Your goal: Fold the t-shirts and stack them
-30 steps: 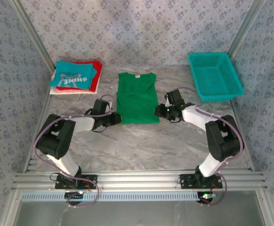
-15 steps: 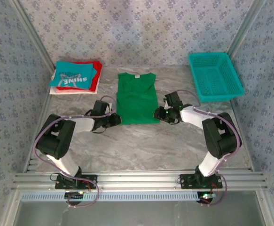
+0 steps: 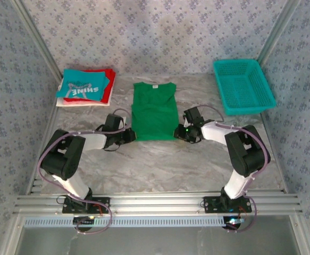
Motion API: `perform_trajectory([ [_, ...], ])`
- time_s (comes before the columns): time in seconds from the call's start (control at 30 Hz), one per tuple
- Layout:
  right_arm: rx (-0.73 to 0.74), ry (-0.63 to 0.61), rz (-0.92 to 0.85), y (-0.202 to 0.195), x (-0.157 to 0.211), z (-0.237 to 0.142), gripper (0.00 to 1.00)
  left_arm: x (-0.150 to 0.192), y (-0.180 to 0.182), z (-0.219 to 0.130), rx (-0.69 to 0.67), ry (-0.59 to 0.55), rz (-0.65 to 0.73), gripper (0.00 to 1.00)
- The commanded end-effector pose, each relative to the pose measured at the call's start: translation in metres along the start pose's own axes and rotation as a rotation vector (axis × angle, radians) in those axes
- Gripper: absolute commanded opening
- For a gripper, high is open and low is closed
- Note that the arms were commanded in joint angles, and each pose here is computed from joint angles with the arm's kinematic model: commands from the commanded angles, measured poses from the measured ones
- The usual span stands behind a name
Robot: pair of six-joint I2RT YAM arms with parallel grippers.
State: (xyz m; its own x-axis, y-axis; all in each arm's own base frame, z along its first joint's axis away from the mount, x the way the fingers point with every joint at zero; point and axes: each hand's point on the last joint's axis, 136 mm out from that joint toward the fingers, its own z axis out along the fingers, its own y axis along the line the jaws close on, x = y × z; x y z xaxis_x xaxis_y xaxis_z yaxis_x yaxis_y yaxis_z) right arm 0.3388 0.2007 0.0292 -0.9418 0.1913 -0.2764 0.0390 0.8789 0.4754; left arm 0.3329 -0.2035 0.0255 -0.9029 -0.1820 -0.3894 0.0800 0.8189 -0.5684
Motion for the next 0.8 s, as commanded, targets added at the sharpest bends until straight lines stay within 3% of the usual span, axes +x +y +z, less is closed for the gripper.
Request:
perform_trajectory([
  [0.0,-0.012,0.004,0.019,0.004,0.002,0.000,0.15,0.006,0.006,-0.005,-0.022,0.012,-0.012,0.03],
  [0.13,-0.019,-0.013,0.013,0.005,0.000,-0.007,0.01,0.004,0.006,-0.012,-0.026,-0.001,-0.012,0.00],
  [0.37,-0.008,0.009,0.015,-0.007,0.026,-0.017,0.00,0.027,0.007,-0.031,-0.011,0.027,-0.014,0.00],
  [0.57,-0.012,0.079,0.029,-0.016,0.098,-0.034,0.00,0.088,0.015,-0.056,-0.047,0.125,-0.045,0.00],
  [0.67,-0.005,0.064,0.068,-0.019,0.130,-0.057,0.00,0.125,0.004,-0.078,-0.039,0.166,-0.068,0.00],
  [0.77,-0.023,0.011,0.097,-0.016,0.150,-0.085,0.00,0.152,0.000,-0.107,-0.071,0.132,-0.070,0.00],
])
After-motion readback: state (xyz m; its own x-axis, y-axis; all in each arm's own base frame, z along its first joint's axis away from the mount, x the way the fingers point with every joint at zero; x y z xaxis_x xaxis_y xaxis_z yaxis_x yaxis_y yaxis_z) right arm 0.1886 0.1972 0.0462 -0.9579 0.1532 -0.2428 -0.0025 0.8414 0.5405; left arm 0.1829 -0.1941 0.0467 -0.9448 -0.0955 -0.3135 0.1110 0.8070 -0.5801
